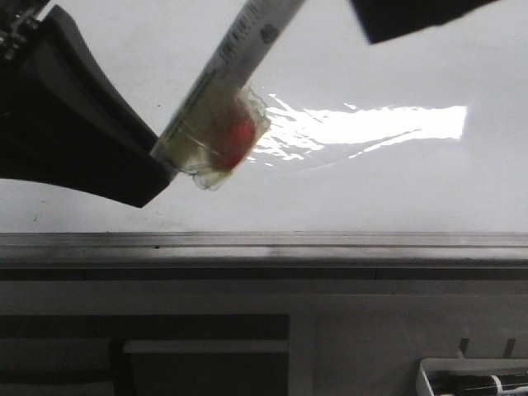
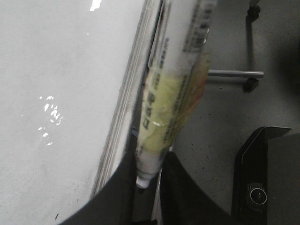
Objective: Write number 5 on whiteboard
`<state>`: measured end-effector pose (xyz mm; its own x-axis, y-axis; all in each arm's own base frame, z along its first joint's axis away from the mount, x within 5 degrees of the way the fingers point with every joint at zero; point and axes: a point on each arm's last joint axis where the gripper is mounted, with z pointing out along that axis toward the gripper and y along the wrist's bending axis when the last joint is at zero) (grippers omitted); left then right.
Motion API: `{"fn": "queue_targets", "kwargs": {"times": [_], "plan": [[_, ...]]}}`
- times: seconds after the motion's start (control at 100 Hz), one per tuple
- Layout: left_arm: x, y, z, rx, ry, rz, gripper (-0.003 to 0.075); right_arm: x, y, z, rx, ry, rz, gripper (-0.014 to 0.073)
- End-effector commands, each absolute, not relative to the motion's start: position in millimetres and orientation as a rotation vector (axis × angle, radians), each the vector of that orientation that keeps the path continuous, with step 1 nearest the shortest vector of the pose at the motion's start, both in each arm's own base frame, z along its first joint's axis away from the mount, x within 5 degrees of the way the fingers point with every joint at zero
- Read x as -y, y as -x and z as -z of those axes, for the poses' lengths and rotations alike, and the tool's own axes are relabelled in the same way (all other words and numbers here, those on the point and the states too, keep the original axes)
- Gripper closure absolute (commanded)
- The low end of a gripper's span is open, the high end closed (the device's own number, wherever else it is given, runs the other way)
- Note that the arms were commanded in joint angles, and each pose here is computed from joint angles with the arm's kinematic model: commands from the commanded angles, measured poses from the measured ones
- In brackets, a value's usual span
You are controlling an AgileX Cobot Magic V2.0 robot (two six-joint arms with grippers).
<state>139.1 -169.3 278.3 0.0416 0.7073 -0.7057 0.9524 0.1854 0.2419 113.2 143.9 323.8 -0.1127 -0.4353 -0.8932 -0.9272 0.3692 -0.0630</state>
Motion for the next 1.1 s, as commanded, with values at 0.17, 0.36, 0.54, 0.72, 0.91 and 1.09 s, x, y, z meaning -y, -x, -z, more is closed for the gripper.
{"fn": "queue_targets", "kwargs": {"times": [0.17,0.36,0.54,0.72,0.91,1.09], "plan": [[174,-144,-294,-1.669,-1.497,0.413,0.0741,-172,-125,-334,-1.616,1.086,-0.645,0.0185],[174,-144,-294,-1.670,-1.495,0.415,0.0741,-184,-134,-326,-1.676,1.036,-0.680,0.0186],[174,-144,-294,-1.670,-1.494,0.417,0.0741,-193,-140,-320,-1.718,1.041,-0.691,0.0198],[174,-143,-294,-1.678,-1.481,0.435,0.0741,-199,-142,-308,-1.766,1.092,-0.708,0.0389],[175,-143,-294,-1.679,-1.478,0.438,0.0741,-201,-142,-307,-1.773,1.101,-0.713,0.0662],[174,-143,-295,-1.676,-1.476,0.438,0.0711,-201,-142,-309,-1.769,1.102,-0.716,0.0662]]}}
